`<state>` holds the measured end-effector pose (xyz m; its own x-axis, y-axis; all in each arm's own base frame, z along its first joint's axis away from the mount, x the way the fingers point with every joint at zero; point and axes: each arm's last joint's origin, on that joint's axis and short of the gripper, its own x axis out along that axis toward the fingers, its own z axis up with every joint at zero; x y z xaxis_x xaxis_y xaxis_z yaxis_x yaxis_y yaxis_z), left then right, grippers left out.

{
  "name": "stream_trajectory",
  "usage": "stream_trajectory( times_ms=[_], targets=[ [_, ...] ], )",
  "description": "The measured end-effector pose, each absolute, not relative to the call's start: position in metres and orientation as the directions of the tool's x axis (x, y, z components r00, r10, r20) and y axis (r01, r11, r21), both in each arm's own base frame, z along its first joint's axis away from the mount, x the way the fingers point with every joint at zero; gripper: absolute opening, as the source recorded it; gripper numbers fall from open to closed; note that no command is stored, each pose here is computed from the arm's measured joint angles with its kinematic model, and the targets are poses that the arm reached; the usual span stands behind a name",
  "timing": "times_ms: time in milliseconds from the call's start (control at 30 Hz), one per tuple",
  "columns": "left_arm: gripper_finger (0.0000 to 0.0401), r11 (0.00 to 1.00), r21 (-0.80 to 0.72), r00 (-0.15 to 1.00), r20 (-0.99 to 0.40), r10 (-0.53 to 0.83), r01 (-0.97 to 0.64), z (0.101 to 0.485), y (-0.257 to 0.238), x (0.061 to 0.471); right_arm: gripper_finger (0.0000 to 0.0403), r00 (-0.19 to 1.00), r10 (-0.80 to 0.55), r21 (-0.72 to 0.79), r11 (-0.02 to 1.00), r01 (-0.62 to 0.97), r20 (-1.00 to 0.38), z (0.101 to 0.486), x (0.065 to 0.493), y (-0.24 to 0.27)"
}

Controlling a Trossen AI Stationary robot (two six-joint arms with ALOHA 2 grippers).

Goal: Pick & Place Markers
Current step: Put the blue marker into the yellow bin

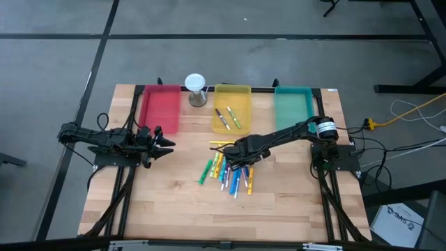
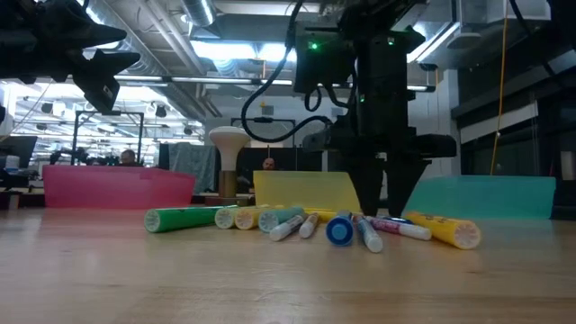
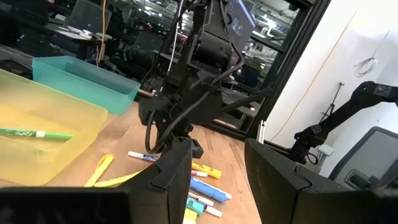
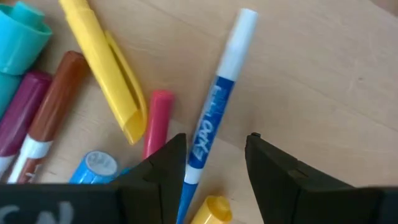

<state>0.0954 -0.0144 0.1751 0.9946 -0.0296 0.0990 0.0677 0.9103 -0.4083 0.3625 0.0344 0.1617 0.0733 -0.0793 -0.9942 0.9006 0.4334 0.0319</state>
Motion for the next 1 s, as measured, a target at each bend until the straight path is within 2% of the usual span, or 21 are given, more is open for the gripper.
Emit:
stream_trajectory(
  times_ms=[500, 833, 1000],
  targets=[
    [0.0143, 0.910, -0.408, 0.995, 0.100, -0.030, 0.068, 0.1752, -0.0144, 0.0954, 0.0162, 0.056, -0.082, 0.016, 0.427, 0.904, -0.995, 0.1598, 0.3616, 0.0342],
    [0.0143, 0.910, -0.408, 0.995, 0.099, -0.030, 0.068, 0.1752, -0.0144, 0.0954, 0.0162, 0.049, -0.083, 0.020, 0.322, 0.947, -0.995, 0.1562, 0.3588, 0.0339],
    [0.0143, 0.910, -0.408, 0.995, 0.099, -0.030, 0.068, 0.1751, -0.0145, 0.0954, 0.0162, 0.056, -0.083, 0.028, 0.311, 0.950, -0.995, 0.1520, 0.3567, 0.0337]
  ],
)
